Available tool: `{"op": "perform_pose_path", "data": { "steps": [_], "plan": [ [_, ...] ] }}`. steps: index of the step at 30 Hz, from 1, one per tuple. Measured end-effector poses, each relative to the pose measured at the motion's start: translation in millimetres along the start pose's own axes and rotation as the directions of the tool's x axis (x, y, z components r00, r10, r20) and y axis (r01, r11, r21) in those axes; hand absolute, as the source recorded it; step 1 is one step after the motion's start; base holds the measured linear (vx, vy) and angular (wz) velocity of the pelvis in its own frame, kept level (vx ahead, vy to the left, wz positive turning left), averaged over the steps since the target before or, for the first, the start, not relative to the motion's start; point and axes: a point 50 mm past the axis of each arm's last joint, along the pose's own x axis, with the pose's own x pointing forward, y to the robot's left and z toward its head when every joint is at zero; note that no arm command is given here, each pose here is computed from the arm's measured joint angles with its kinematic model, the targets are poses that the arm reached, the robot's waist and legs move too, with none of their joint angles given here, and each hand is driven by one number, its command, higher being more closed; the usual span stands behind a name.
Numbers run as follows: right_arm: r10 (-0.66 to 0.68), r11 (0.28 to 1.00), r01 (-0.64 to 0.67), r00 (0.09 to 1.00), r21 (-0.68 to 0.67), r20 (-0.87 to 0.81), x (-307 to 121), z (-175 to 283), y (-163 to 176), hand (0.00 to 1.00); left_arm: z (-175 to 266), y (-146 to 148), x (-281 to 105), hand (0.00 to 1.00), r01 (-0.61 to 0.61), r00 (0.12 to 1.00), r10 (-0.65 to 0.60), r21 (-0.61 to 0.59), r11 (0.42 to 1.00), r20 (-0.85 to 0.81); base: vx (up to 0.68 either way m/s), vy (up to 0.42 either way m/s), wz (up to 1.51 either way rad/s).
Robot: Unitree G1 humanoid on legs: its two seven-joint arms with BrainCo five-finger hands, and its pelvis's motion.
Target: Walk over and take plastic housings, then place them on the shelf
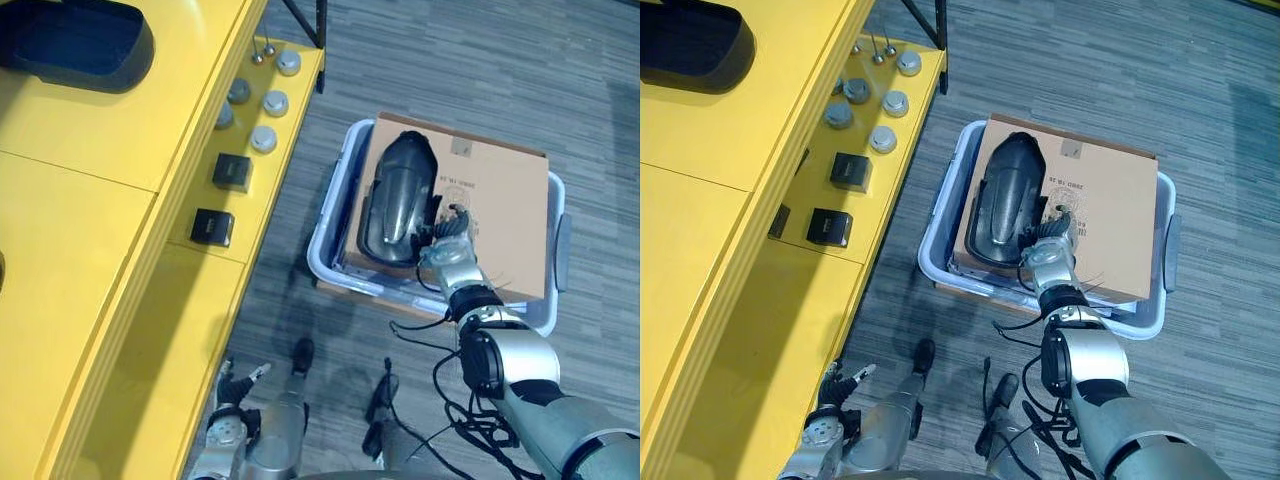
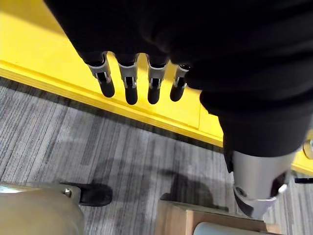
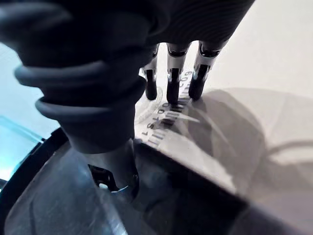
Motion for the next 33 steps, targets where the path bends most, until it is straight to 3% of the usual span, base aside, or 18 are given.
{"op": "perform_pose_path", "data": {
  "steps": [19, 25, 33],
  "plan": [
    [0.089, 0.993, -0.088, 0.996, 0.082, -0.013, -9, -3, 19, 1.00, -8, 0, 1, 0.00, 0.006, 0.999, -0.006, 0.012, 1.000, -0.050, 0.00, 0.001, -0.01],
    [0.052, 0.990, -0.066, 0.992, 0.123, 0.111, -21, -1, 19, 1.00, -3, -1, 0, 0.00, 0.003, 1.000, -0.003, -0.005, 1.000, -0.028, 0.03, 0.001, -0.03],
    [-0.067, 0.987, 0.036, 0.978, 0.157, 0.198, -44, -27, 0, 1.00, 53, -7, -9, 0.00, 0.026, 0.976, -0.001, -0.112, 0.993, 0.219, -0.02, -0.002, -0.05]
  ]
}}
